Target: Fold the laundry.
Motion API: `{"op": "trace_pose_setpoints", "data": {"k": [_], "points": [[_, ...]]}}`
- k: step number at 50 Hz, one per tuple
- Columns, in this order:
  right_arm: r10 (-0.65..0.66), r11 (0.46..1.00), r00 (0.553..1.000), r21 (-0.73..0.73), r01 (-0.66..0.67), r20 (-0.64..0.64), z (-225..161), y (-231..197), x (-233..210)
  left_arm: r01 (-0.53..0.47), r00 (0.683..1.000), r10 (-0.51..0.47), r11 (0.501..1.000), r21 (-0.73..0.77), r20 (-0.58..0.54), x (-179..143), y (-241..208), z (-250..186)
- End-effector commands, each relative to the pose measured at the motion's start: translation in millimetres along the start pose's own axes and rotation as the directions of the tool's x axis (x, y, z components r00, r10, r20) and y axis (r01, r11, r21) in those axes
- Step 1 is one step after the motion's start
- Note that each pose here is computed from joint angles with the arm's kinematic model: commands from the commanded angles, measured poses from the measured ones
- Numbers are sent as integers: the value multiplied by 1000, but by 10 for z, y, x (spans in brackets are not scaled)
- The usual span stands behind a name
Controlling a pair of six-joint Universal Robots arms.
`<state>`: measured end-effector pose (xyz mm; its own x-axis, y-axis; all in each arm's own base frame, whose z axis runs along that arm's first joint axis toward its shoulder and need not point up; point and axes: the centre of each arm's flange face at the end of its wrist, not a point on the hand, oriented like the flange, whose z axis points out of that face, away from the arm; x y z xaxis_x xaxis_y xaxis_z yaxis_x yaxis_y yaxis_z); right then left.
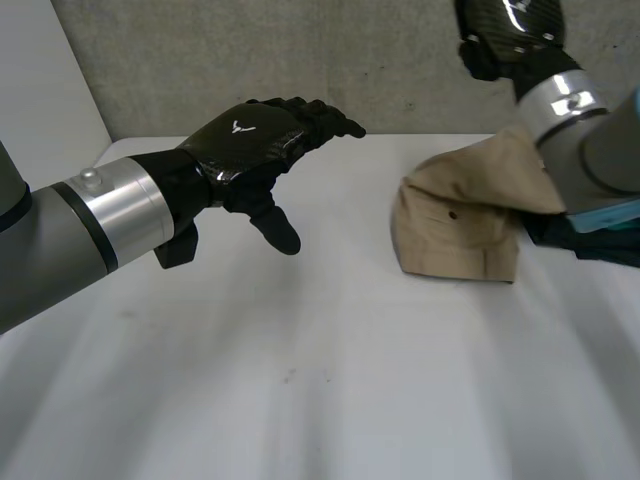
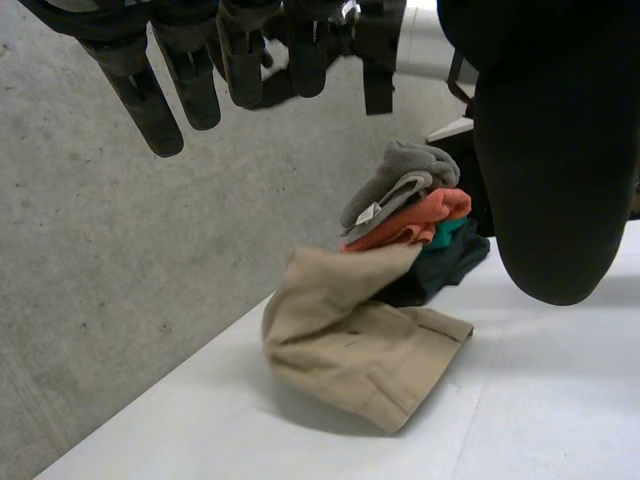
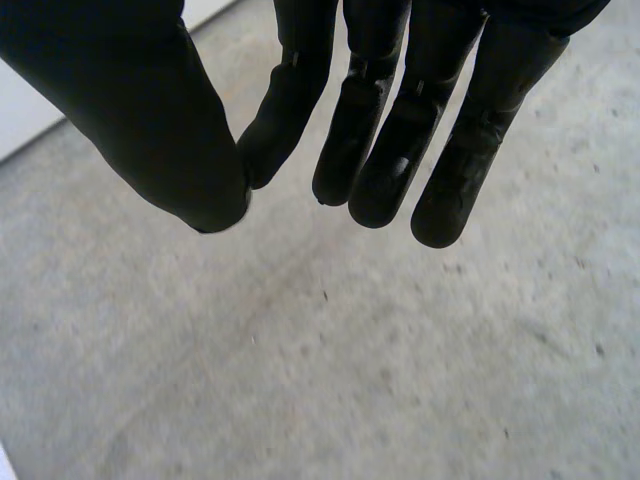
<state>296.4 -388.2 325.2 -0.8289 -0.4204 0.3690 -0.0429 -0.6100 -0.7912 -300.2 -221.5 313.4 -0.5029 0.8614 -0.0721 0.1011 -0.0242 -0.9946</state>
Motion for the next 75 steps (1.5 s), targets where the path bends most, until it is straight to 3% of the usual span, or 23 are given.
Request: {"op": "trace_pose_setpoints", "data": {"k": [1,14,18,24,30,34,48,56,62,65,70,75], "points": [[-8,999,1000,32,8,-8,33,-393,-340,-1,1000,1,1000,1,1,-3,-5,-3],[-2,972,993,-234,-26,-119,-303,19,-373,-9,1000,9,1000,15,4,-14,-13,9],[27,903,998,-428,-48,-54,-574,370,-522,-15,1000,15,999,30,26,-50,-16,27],[83,812,994,-584,-30,65,-864,805,-800,18,992,-25,998,54,120,-211,6,66],[-14,813,973,-564,145,230,-937,1094,-1023,40,984,-56,995,94,167,-286,8,103],[-85,813,959,-537,225,272,-907,1283,-1094,43,983,-61,993,107,173,-303,17,111],[-153,830,960,-496,255,235,-789,1533,-1109,50,982,-67,994,97,178,-334,71,127],[-145,880,962,-414,232,231,-592,1176,-1083,48,981,-66,994,100,183,-351,67,129],[-100,958,985,-255,133,137,-253,414,-969,37,970,-64,992,118,235,-548,31,74],[-11,983,998,-182,23,69,-139,27,-838,37,967,-66,992,121,246,-589,25,62],[116,987,993,-111,-114,6,-94,-438,-647,58,966,-90,989,135,244,-599,-3,60],[144,987,989,-62,-145,-23,-133,-834,-491,66,965,-101,987,148,244,-607,-18,59]]}}
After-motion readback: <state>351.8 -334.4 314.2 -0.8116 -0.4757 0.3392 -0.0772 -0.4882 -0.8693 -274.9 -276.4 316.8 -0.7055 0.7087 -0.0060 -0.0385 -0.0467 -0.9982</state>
